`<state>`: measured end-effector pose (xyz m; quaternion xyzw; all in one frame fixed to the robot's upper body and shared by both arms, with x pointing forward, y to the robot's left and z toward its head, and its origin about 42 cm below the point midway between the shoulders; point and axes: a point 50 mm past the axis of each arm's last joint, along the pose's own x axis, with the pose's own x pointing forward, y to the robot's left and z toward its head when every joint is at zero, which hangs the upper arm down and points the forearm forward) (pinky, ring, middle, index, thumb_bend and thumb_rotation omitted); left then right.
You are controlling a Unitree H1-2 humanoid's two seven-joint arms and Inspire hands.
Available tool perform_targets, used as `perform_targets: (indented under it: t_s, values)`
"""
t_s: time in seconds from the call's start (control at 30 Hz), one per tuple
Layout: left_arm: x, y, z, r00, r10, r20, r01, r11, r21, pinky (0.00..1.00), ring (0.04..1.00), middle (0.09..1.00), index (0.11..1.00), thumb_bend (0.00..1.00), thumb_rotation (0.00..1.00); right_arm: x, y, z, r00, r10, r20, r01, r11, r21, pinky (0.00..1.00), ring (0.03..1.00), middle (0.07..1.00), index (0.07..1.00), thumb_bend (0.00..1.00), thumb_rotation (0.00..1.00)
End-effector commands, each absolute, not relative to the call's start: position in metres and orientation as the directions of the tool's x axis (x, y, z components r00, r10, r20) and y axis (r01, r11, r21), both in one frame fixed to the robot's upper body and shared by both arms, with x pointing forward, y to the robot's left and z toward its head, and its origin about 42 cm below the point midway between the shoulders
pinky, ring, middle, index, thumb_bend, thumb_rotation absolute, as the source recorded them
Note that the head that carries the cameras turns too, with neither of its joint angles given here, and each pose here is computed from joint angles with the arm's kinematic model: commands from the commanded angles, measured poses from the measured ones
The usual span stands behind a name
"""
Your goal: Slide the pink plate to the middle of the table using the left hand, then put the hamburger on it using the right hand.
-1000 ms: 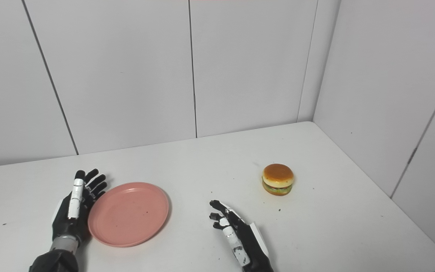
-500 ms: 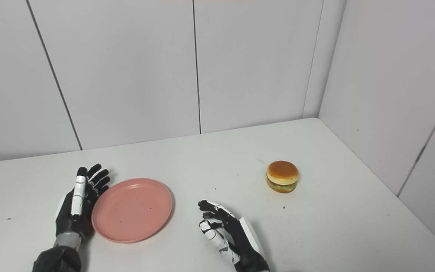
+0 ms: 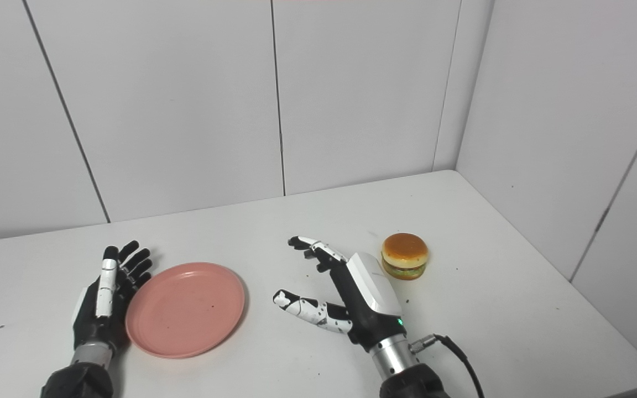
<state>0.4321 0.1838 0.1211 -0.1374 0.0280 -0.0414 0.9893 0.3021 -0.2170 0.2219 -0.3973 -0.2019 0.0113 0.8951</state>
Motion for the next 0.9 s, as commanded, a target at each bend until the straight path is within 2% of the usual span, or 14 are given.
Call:
perform_targets:
  t_s: [0.0,0.07,0.2,0.3,0.4,0.53,0.87]
  values:
    - [0.438,0.179,0.124,0.993,-0.108,-0.05,0.09,0.958,-0.273,0.92,0.87,0.825,0.809,0.81,0.82,0.309,-0.221,0.247,0.89,0.188,0.417,0.226,0.612,-0.758,0.6,0.743,0.803,0.774,0.83,0.94]
    - [0.439,0.18,0.124,0.993,-0.11,-0.05,0.093,0.959,-0.268,0.92,0.87,0.824,0.81,0.81,0.82,0.315,-0.225,0.253,0.886,0.203,0.416,0.245,0.557,-0.793,0.58,0.733,0.798,0.769,0.83,0.91]
    - [0.441,0.182,0.125,0.993,-0.108,-0.046,0.093,0.962,-0.256,0.89,0.856,0.81,0.802,0.82,0.83,0.326,-0.231,0.261,0.881,0.223,0.417,0.276,0.474,-0.836,0.62,0.749,0.794,0.757,0.82,0.87]
    - [0.442,0.183,0.126,0.993,-0.109,-0.044,0.094,0.96,-0.263,0.92,0.86,0.812,0.801,0.82,0.82,0.335,-0.238,0.265,0.884,0.226,0.41,0.293,0.417,-0.86,0.65,0.763,0.794,0.74,0.82,0.85]
    - [0.443,0.184,0.127,0.993,-0.111,-0.046,0.095,0.96,-0.264,0.94,0.871,0.824,0.807,0.82,0.81,0.347,-0.246,0.266,0.889,0.223,0.4,0.304,0.366,-0.879,0.65,0.764,0.793,0.734,0.83,0.86]
    - [0.444,0.186,0.126,0.992,-0.112,-0.049,0.096,0.961,-0.26,0.93,0.865,0.826,0.799,0.83,0.81,0.363,-0.261,0.269,0.903,0.209,0.375,0.32,0.254,-0.913,0.67,0.772,0.795,0.741,0.85,0.91]
    - [0.443,0.187,0.128,0.992,-0.12,-0.044,0.106,0.963,-0.247,0.91,0.862,0.821,0.801,0.81,0.82,0.398,-0.295,0.267,0.936,0.136,0.324,0.303,0.154,-0.941,0.71,0.778,0.784,0.735,0.85,0.89]
